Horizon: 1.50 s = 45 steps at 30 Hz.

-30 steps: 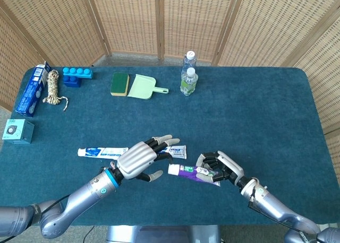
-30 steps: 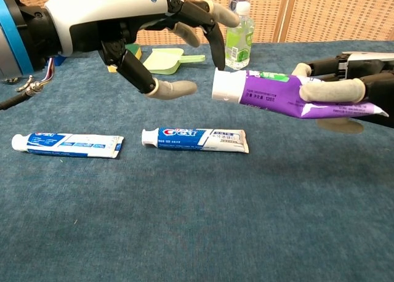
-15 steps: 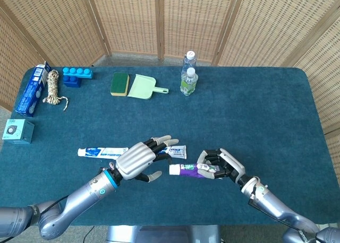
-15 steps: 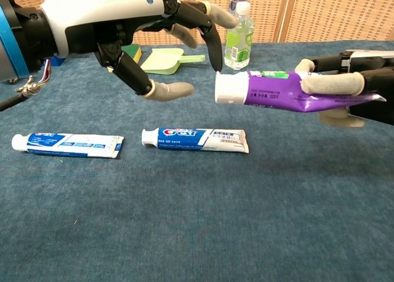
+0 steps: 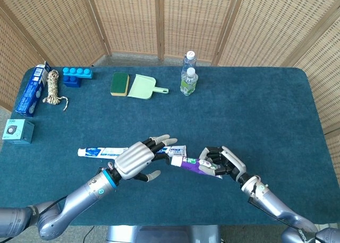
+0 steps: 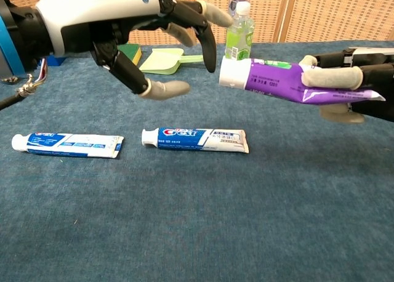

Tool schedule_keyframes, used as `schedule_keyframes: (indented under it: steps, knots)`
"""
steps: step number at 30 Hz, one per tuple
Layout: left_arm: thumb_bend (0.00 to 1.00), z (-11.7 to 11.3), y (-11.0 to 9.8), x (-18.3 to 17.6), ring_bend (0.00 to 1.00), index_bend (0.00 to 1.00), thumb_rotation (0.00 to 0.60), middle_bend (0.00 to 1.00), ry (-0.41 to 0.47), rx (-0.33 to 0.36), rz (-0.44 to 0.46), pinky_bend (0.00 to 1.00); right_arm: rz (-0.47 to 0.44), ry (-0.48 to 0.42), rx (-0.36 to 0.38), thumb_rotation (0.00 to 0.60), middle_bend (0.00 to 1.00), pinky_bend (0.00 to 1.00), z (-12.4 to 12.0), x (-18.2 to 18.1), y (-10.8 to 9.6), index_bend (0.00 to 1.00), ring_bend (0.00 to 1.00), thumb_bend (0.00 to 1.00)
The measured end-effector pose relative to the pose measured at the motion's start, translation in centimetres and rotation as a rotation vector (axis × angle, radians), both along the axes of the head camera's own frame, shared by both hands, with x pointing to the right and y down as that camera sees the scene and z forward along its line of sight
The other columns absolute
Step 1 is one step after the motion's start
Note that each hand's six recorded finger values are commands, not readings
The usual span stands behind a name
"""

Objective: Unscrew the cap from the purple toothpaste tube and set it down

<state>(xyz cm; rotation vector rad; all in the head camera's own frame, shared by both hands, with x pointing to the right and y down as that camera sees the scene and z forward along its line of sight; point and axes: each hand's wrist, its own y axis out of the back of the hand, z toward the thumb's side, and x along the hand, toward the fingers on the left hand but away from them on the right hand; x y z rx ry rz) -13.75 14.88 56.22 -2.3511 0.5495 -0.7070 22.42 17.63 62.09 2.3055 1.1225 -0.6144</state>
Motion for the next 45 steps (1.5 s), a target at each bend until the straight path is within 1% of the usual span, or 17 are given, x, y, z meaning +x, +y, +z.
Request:
schedule_keyframes:
  steps: [7,16,24,28,34,45]
  knots:
    - [0.36,-0.8,-0.9,-0.7,0.0,0.37,0.6,0.07,0.014,0.024,-0.036,0.14,-0.007,-0.003,-0.001,0.6,0.75,0.89,-0.1,0.2,0.2,0.98,0.79,0.65]
    - [0.36,-0.2,-0.6,0.1,0.0,0.34,0.6,0.06,0.02,0.0,-0.025,0.14,-0.032,-0.037,0.004,0.6,0.75,0.89,-0.6,-1.0,0.5,0.98,0.79,0.65]
    - [0.36,-0.3,-0.5,0.2,0.0,0.25,0.6,0.04,0.015,0.023,-0.022,0.14,0.004,-0.055,-0.011,0.6,0.75,0.89,-0.8,-1.6,0.1,0.98,0.8,0.65]
    - [0.36,-0.4,-0.7,0.1,0.0,0.24,0.6,0.04,0.015,0.044,-0.036,0.15,0.019,-0.071,-0.021,0.6,0.75,0.9,-1.0,-2.0,0.0,0.98,0.8,0.65]
    - [0.36,-0.5,-0.8,0.4,0.0,0.24,0.6,0.04,0.032,0.058,-0.057,0.16,0.021,-0.095,-0.03,0.6,0.75,0.9,-1.4,-2.6,0.1,0.98,0.8,0.65]
    - [0.36,-0.5,-0.7,0.7,0.0,0.21,0.6,0.02,0.032,0.061,-0.059,0.16,0.044,-0.136,-0.066,0.6,0.75,0.9,-1.7,-2.9,0.1,0.98,0.8,0.65]
